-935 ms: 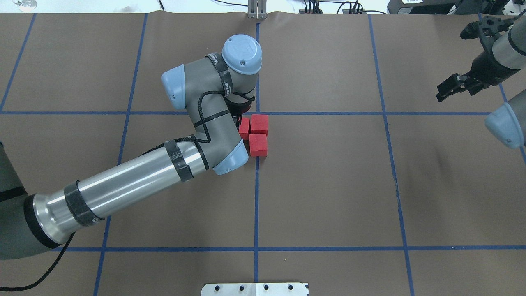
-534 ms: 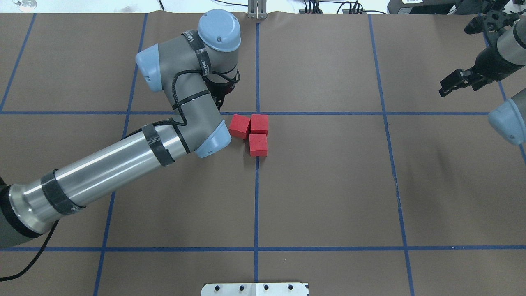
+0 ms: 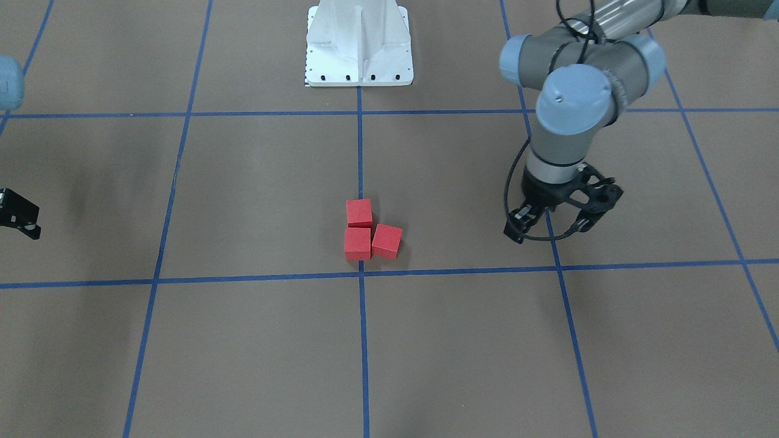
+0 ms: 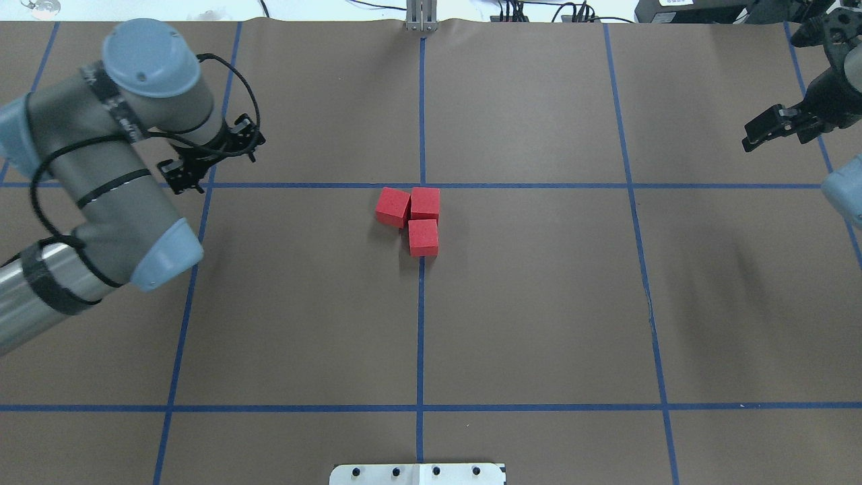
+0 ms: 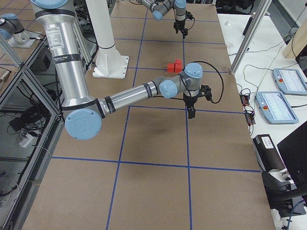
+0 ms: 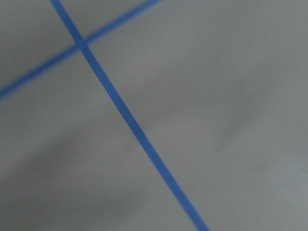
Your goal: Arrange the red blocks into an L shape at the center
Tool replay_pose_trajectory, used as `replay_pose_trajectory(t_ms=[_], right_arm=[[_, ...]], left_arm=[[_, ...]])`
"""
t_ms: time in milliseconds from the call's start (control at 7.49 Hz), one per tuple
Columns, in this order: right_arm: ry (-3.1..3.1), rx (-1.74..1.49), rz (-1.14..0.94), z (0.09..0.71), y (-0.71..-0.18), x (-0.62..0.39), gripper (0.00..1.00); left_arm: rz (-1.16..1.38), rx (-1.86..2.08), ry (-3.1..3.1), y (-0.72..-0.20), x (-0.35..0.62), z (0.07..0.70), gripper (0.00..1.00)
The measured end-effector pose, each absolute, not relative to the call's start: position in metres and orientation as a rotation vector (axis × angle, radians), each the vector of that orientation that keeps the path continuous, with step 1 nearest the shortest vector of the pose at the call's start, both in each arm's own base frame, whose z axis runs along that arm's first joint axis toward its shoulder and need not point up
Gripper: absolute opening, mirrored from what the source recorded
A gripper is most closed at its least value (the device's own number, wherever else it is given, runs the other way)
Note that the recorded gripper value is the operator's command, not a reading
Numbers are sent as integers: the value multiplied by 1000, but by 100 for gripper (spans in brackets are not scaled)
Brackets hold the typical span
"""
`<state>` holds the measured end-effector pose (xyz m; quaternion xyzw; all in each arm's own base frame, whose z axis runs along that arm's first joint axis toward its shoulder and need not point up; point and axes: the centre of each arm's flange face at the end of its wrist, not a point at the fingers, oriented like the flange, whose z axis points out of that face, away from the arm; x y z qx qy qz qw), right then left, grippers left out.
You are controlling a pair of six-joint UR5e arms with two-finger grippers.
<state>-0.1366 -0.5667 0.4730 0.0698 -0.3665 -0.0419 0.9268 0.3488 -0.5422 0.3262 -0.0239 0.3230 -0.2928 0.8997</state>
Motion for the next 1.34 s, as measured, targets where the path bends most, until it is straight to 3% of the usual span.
replay_pose_trajectory(t_ms=[668,1336], right_arm=[[-823,89,20,533,-556,-33,99],[-832,83,42,609,-522,54,99]], left_arm=[[152,138,693,-553,60,485,100],[284,164,740,-531,-66,641,100]])
